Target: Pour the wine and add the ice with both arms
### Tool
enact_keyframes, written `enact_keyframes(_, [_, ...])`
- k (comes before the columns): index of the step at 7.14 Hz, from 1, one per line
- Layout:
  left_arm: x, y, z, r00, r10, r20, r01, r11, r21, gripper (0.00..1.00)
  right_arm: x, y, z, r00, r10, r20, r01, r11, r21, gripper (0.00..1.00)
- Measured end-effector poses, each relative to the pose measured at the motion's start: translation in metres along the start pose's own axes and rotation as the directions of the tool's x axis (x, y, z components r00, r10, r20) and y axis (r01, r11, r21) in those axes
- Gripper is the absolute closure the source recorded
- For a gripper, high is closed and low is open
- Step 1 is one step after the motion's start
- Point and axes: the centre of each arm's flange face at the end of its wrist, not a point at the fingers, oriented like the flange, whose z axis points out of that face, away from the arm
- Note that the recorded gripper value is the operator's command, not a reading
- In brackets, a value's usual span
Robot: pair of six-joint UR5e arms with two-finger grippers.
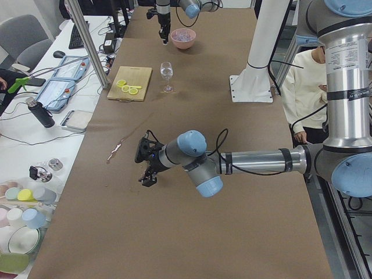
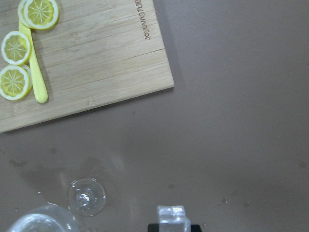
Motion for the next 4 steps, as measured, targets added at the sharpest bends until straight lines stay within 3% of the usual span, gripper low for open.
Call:
enact_keyframes(2, [0.024, -0.054, 0.011, 1.000, -0.005, 0.003, 0.006, 0.996, -0.086, 0.04, -0.055, -0.005, -0.006, 0.999, 0.033, -0.007, -0.033, 0.999, -0.001, 0.99])
enact_keyframes(4, [0.040, -0.081, 0.018, 1.000, -0.018, -0.006, 0.017, 0.986, -0.164, 0.03, -0.093, 0.003, -0.003, 0.999, 0.048, 0.004, -0.048, 0.999, 0.001, 0.99])
